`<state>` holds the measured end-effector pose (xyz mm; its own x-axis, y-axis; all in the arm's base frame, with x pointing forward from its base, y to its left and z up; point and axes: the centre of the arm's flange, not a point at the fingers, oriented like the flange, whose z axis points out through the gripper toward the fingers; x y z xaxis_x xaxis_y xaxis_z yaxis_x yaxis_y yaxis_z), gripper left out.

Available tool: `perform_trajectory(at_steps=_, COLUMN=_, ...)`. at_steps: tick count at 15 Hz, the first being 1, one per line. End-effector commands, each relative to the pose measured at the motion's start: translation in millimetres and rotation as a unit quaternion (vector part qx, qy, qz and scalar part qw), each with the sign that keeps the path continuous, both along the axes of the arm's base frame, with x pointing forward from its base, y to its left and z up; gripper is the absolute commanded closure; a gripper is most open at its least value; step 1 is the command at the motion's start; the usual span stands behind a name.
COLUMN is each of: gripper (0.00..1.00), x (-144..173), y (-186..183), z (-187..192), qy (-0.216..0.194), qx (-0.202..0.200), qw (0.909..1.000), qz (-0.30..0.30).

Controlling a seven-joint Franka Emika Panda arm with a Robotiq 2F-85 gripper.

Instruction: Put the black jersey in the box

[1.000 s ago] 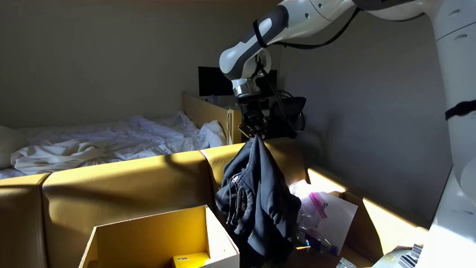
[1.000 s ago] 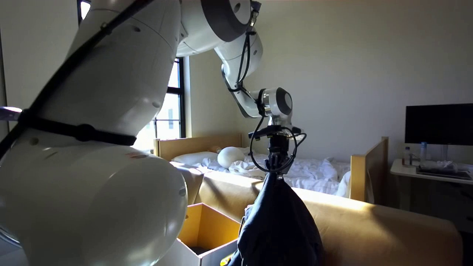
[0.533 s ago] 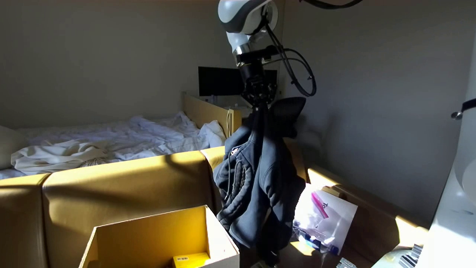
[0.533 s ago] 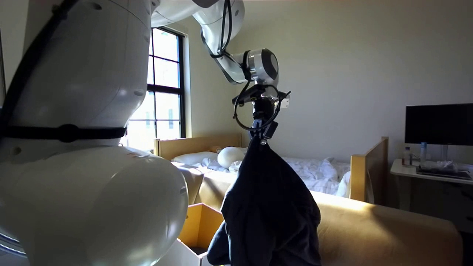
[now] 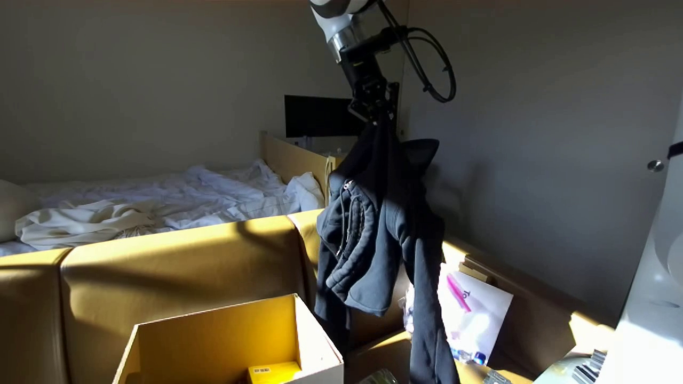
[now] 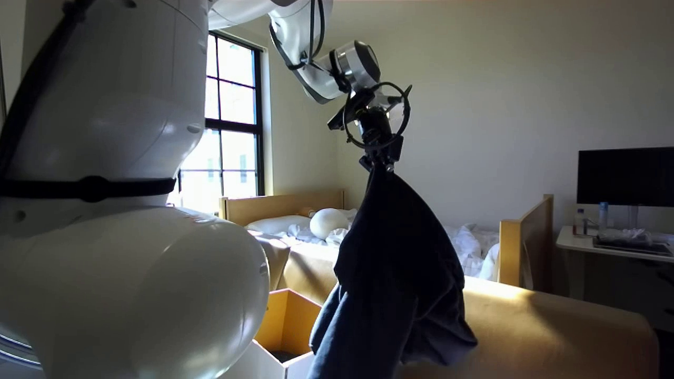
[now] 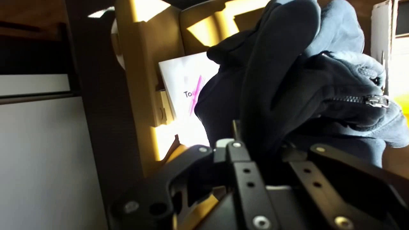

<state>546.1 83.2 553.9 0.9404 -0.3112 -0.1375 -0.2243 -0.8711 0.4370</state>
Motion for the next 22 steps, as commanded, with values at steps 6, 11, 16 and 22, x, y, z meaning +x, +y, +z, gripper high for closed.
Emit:
perform_trajectory(at_steps=6, gripper=0.96, x=-25.6, y=125.8, z=182.8, qy=-0.189, qx=-0.107, qw=0.9691, qz=0.118)
perform_trajectory(at_steps=11, gripper=0.96, x=-56.8, y=226.9, z=251.2, qy=-0.304, qx=-0.092, qw=0.9274, qz=0.197)
perform_trajectory(at_steps=16, gripper=0.96, x=-54.3, y=268.5, z=225.8, qy=-0.404, qx=-0.020, qw=0.8925, qz=0.200)
perform_trajectory(at_steps=22, gripper=0.96, x=-3.6, y=292.7, z=99.0, qy=-0.315, qx=0.026, qw=0.9344, qz=0.163)
